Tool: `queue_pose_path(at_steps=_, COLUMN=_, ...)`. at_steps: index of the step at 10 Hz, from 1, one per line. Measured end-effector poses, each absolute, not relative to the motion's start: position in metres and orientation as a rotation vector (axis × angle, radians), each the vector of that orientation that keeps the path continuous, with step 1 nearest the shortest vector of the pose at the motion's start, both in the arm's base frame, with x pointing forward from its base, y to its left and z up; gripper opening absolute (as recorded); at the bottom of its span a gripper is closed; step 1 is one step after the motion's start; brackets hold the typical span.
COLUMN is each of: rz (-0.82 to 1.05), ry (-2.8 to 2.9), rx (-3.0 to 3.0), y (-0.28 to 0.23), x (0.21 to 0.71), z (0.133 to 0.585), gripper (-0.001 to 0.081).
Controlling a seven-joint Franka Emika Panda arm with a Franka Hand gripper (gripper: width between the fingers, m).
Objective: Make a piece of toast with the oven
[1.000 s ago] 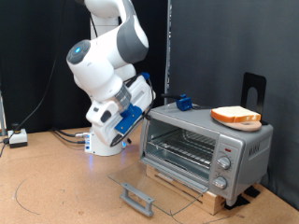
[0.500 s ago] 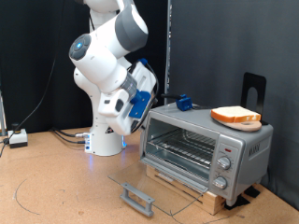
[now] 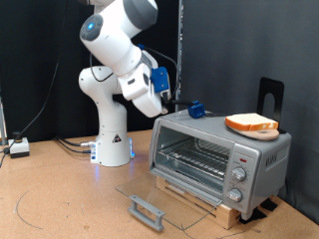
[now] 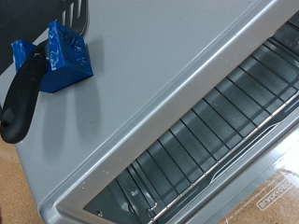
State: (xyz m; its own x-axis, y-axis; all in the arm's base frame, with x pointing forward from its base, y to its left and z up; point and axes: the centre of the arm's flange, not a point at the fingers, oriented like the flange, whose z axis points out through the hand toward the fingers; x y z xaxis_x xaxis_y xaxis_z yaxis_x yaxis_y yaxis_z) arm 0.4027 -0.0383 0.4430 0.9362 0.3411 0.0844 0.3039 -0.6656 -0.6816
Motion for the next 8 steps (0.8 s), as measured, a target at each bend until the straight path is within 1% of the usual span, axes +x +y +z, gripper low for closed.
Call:
queue_pose_path(at_steps=1, rz=0.084, ry=-0.400, rx=-2.329, y=-0.038, x=0.403, z=0.442, gripper=0.0809)
queue_pose_path(at_steps=2, rz=0.054, ry=-0.458, rx=-2.300, y=-0.034, x=0.403, z=0.444, gripper=0.0809)
queue_pose_path(at_steps=6, rz=-0.162, ry=-0.811, rx=-2.194, y=-0.009, x=0.382, z=0.485, gripper=0.0809)
queue_pose_path(at_steps=8, rz=-0.221, ry=-0.870, rx=-2.183, y=-0.001, x=0.364, z=0.504, gripper=0.0809)
